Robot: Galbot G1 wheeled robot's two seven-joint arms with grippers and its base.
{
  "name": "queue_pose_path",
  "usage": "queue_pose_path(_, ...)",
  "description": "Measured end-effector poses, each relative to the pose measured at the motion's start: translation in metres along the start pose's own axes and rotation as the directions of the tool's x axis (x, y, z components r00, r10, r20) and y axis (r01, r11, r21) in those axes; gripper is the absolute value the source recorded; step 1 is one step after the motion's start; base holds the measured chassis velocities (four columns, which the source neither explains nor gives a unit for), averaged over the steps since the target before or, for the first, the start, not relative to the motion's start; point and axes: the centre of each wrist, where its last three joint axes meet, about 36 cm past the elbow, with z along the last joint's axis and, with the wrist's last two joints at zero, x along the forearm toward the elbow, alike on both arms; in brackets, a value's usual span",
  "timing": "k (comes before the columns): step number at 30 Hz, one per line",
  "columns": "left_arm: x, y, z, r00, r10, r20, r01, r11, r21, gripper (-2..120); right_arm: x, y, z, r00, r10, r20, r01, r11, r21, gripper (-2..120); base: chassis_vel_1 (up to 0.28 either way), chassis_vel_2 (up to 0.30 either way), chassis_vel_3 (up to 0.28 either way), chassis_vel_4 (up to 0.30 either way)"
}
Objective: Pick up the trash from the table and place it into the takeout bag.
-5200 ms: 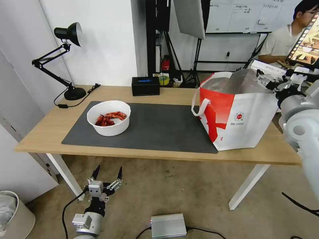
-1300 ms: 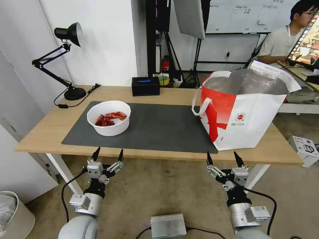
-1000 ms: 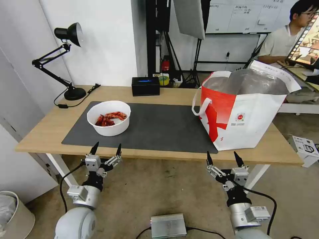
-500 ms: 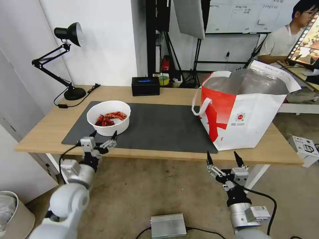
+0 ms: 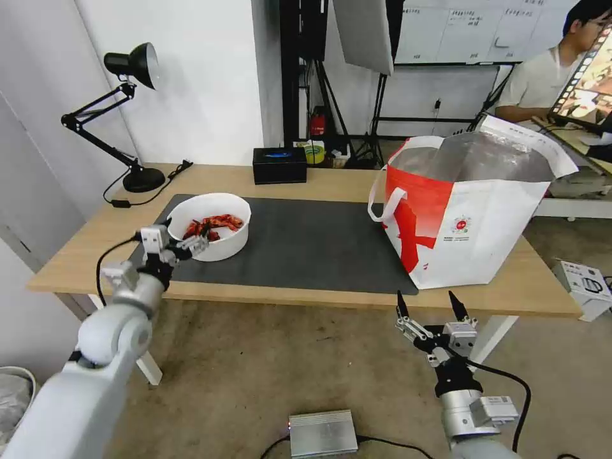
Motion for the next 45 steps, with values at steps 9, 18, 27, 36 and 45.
queue_pose_path(9, -0.046, 0.014, -0.007, 1.000, -0.006, -0.019, 0.005, 0.999, -0.034, 100, 0.000, 0.000, 0.000, 1.000, 0.000, 0.000, 0.000, 1.000, 0.000, 100, 0.000, 0.000, 0.000, 0.000)
queue_pose_path(18, -0.070, 0.040, -0.026, 0.998, -0.040, -0.054, 0.036, 0.996, -0.076, 100, 0.000, 0.000, 0.000, 1.000, 0.000, 0.000, 0.000, 1.000, 0.000, 100, 0.000, 0.000, 0.000, 0.000)
queue_pose_path(27, -0.081, 0.068, -0.062, 0.982, -0.027, -0.187, 0.012, 0.996, -0.083, 100, 0.000, 0.000, 0.000, 1.000, 0.000, 0.000, 0.000, 1.000, 0.000, 100, 0.000, 0.000, 0.000, 0.000)
queue_pose_path(36, -0.086, 0.080, -0.085, 0.937, -0.035, -0.347, 0.009, 0.997, -0.076, 100, 0.000, 0.000, 0.000, 1.000, 0.000, 0.000, 0.000, 1.000, 0.000, 100, 0.000, 0.000, 0.000, 0.000)
queue_pose_path(45, -0.092, 0.090, -0.081, 0.898, -0.021, -0.439, 0.010, 1.000, -0.026, 100, 0.000, 0.000, 0.000, 1.000, 0.000, 0.001, 0.000, 1.000, 0.000, 100, 0.000, 0.000, 0.000, 0.000)
